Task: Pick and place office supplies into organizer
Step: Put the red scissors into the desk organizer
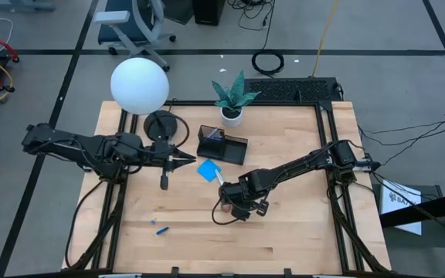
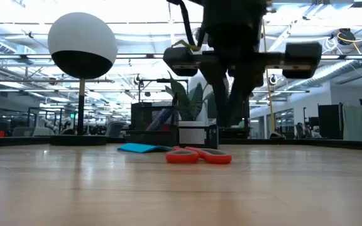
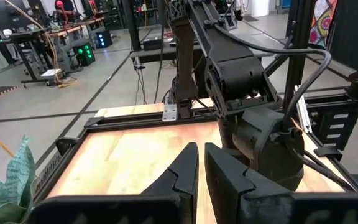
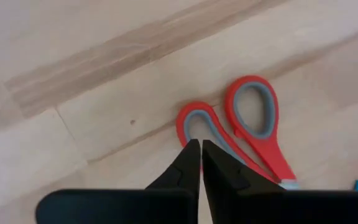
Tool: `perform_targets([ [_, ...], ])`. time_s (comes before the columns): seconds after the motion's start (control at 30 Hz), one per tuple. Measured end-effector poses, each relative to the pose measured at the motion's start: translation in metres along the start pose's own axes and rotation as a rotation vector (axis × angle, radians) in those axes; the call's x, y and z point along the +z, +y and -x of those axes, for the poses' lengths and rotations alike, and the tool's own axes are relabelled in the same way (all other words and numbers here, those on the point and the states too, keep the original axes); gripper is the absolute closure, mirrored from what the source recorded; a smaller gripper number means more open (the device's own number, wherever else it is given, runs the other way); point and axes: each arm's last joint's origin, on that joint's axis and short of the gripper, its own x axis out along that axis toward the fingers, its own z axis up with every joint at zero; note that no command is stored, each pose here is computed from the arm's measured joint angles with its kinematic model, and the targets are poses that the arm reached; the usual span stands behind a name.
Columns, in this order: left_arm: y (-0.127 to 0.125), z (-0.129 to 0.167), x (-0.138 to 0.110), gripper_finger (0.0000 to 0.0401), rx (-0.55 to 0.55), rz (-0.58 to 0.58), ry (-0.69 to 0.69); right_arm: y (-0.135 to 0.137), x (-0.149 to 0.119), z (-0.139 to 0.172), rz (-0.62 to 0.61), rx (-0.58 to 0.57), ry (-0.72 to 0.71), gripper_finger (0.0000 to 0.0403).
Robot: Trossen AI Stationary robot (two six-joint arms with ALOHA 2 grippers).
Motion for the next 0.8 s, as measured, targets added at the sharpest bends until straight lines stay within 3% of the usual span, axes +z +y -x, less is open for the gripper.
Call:
perform_targets([
  [0.27, 0.000, -0.002, -0.001, 0.0364, -0.001, -0.013, 0.005, 0.004, -0.006, -0.015, 0.212, -0.019, -0.017, 0.0351],
  [0.53, 0.000, -0.002, -0.001, 0.0364, 0.000, -0.027, 0.003, 0.003, -0.009, -0.017, 0.266, -0.028, -0.020, 0.0271],
  [0.8, 0.000, -0.002, 0.001, 0.0364, 0.001, -0.025, -0.009, 0.003, -0.010, -0.030, 0.281, -0.004, -0.009, 0.0285],
])
